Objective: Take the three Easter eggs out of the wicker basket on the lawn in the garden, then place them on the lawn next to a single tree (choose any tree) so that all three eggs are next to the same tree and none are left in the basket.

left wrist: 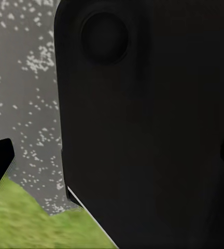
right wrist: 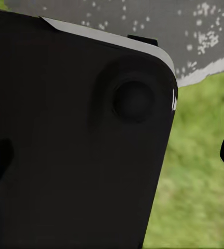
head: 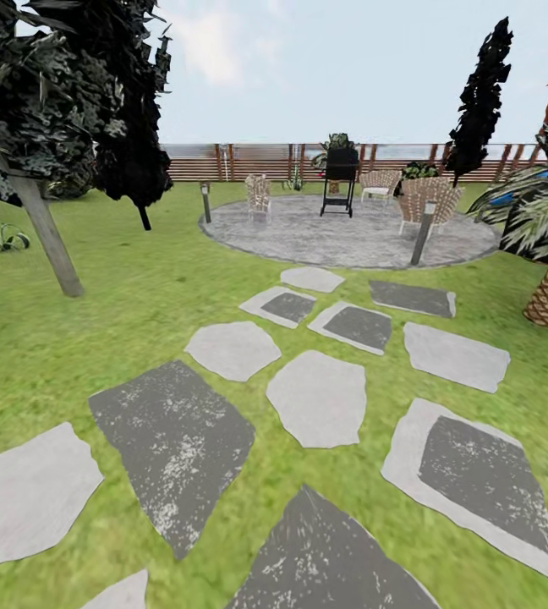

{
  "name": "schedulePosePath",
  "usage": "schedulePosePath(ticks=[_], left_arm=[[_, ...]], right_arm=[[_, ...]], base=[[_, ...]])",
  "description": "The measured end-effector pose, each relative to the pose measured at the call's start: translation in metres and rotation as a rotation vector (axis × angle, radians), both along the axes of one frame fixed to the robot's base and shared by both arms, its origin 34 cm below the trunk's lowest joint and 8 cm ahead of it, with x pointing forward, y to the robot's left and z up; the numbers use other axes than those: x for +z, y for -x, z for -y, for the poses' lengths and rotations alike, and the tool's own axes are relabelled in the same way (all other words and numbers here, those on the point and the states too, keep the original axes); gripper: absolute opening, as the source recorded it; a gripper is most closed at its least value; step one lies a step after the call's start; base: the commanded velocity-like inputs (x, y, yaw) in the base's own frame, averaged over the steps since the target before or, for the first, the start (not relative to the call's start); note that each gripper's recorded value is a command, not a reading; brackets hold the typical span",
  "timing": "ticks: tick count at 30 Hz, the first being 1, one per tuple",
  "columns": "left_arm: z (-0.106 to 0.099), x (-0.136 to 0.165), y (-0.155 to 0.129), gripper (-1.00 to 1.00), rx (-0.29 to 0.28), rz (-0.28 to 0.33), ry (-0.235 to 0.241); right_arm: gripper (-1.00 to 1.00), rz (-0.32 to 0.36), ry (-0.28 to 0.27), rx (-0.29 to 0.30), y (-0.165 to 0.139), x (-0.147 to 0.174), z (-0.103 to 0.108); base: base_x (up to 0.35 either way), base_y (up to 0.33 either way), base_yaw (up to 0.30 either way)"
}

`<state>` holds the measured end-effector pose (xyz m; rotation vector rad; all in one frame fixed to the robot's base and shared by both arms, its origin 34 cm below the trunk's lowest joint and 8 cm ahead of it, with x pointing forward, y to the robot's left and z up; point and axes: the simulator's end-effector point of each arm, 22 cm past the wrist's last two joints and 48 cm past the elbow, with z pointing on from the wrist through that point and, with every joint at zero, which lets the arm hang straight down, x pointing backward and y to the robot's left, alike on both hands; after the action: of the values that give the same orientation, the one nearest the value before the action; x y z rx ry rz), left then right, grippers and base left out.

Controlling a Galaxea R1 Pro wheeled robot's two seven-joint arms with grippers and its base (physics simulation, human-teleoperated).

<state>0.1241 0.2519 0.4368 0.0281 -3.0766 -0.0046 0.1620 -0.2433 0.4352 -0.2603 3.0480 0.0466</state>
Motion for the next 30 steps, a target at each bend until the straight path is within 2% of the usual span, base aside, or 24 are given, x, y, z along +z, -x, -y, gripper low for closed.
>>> schedulePosePath(ticks=[30], left_arm=[[0.0000,0.0000,0.0000,1.00,0.000,0.000,0.000]], right_arm=[[1.00,0.000,0.001,-0.001,0.0001,0.0000,0.0006]], base=[[0.339,0.000,0.000]])
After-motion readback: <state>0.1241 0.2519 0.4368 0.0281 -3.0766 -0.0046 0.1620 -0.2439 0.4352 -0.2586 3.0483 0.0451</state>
